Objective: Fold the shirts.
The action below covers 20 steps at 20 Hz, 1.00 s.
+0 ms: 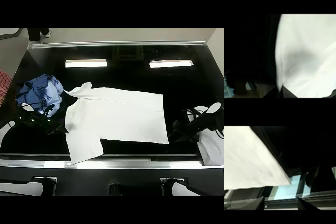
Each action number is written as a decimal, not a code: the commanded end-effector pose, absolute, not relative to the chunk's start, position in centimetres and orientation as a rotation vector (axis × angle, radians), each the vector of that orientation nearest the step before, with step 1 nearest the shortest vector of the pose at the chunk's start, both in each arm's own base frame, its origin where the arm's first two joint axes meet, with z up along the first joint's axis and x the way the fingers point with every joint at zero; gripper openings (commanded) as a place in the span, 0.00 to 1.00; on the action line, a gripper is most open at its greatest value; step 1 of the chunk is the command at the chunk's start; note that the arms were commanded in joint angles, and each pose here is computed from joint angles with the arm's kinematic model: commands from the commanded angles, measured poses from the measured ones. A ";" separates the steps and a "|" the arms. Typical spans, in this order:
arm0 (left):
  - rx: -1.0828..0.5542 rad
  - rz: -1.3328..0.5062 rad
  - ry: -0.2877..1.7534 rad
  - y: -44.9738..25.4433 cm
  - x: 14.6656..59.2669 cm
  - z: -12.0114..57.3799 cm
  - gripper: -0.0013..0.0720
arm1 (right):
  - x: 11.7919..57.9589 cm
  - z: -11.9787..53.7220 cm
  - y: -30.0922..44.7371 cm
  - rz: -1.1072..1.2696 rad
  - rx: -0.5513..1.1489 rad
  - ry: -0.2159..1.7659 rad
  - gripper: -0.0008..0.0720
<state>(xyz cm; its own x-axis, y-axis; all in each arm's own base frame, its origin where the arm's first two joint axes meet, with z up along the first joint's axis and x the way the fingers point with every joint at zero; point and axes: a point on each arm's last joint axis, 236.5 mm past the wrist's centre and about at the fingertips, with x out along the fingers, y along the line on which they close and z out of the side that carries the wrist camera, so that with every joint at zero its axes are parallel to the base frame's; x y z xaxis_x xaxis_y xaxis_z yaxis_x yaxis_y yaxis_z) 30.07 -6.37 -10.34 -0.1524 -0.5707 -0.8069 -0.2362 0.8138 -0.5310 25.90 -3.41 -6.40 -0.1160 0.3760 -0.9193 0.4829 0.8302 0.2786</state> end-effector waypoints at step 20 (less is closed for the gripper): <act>-0.570 -0.408 1.682 -6.5 31.3 -6.4 0.06 | 30.5 -6.7 -0.5 0.031 0.794 1.500 0.07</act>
<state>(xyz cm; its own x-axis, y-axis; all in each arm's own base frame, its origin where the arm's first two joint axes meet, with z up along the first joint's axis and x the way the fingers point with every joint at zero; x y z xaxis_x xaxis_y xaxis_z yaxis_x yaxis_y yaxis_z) 30.08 -6.74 -8.59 -0.1668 -0.5821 -0.7958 -0.2029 0.8101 -0.5500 28.45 -0.52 -9.21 0.0501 0.4751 -0.8785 0.5026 0.7482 0.4332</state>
